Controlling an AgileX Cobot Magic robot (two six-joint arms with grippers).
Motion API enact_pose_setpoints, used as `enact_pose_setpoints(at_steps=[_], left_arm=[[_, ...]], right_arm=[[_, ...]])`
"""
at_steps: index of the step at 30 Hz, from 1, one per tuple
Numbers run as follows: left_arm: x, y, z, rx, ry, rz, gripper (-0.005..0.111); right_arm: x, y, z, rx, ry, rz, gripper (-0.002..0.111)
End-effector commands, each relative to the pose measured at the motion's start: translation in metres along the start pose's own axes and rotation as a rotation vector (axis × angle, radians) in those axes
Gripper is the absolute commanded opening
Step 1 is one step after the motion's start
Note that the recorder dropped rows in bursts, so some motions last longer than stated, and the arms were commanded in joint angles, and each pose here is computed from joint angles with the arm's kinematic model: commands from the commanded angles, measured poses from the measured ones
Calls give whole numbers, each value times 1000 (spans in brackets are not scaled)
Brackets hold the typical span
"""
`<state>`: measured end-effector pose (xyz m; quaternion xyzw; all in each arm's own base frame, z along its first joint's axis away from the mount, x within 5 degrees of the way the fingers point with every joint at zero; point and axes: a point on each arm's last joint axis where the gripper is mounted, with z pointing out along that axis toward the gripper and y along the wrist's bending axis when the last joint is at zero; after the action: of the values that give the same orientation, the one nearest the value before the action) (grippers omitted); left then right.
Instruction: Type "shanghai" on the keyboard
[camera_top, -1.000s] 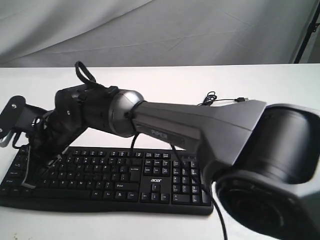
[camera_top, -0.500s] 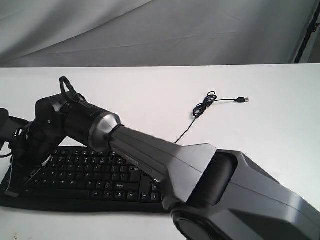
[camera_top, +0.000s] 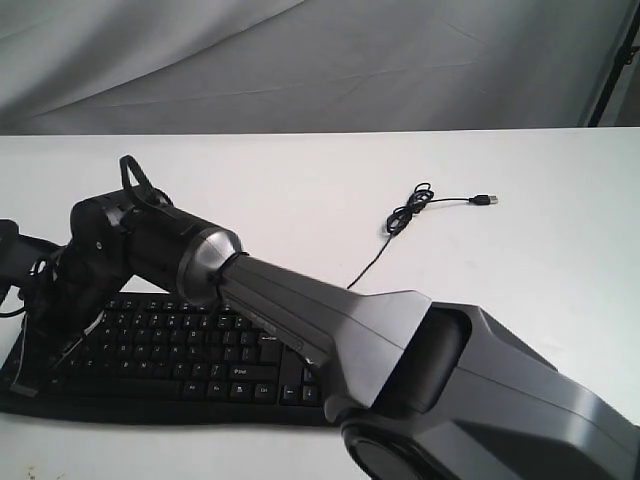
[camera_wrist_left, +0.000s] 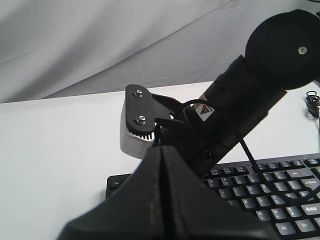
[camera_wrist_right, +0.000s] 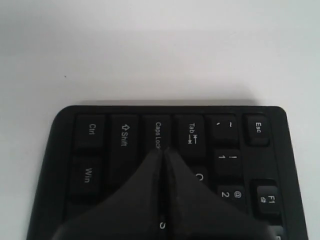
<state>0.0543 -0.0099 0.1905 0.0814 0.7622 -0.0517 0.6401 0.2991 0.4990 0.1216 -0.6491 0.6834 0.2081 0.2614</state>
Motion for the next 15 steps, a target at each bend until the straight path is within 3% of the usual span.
enact_pose_setpoints(at_steps=[1, 15], left_arm=[[1, 0, 0, 4, -4, 1, 0], [1, 0, 0, 4, -4, 1, 0]], right_arm=[[0, 0, 0, -5, -3, 5, 0], [5, 0, 6, -12, 8, 13, 0]])
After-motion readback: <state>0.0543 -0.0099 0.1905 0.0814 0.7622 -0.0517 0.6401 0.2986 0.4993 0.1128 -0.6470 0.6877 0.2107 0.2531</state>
